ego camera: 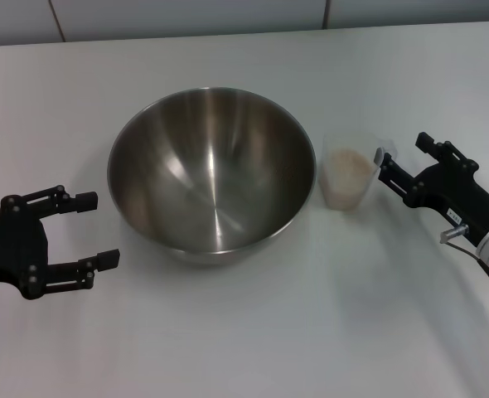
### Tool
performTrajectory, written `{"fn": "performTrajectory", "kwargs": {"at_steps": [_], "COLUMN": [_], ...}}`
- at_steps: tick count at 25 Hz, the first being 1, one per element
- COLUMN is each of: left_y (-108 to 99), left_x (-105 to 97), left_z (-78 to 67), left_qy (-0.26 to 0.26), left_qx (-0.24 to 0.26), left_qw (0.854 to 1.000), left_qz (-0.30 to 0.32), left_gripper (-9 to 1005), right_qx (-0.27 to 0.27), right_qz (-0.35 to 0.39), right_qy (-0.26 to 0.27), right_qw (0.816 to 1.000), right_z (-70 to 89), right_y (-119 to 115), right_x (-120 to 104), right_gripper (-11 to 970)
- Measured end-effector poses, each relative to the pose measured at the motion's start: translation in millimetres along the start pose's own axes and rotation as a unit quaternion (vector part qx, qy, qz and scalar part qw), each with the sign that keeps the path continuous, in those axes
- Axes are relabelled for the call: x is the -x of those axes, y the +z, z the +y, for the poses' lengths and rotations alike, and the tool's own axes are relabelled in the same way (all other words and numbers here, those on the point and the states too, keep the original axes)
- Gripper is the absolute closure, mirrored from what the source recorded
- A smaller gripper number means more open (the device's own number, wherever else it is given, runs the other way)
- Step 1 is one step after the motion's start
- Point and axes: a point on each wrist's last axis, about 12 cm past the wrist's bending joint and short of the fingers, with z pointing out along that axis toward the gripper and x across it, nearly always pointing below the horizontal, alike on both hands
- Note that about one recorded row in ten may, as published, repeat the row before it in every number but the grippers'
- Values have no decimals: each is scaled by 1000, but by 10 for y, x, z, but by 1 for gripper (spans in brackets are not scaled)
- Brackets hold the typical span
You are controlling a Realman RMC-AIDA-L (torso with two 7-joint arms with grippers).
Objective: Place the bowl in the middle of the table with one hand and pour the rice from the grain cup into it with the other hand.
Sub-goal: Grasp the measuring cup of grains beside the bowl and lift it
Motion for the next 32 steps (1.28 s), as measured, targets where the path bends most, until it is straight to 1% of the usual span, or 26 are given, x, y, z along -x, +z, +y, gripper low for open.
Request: {"fn": "performTrajectory", "kwargs": {"at_steps": [20,24,32], "left_y": [19,21,10], "left_x": [-19,-23,-36], "left_z": [-4,-6,-18], "left_qy": [1,-1,-3], "left_qx": [3,3,5], "left_qw": [1000,1000,1000], "left_qz": [0,-1,0], "left_gripper": [183,183,183], "right_qx": [1,3,7], "right_qz": [-2,-4,-3], "right_qy": [-5,-16,-17], "right_qw": [1000,1000,1000], "right_z": [-2,22,43], "right_y": [-2,7,3], "right_x": [6,6,-4], "right_gripper": [210,211,211]}}
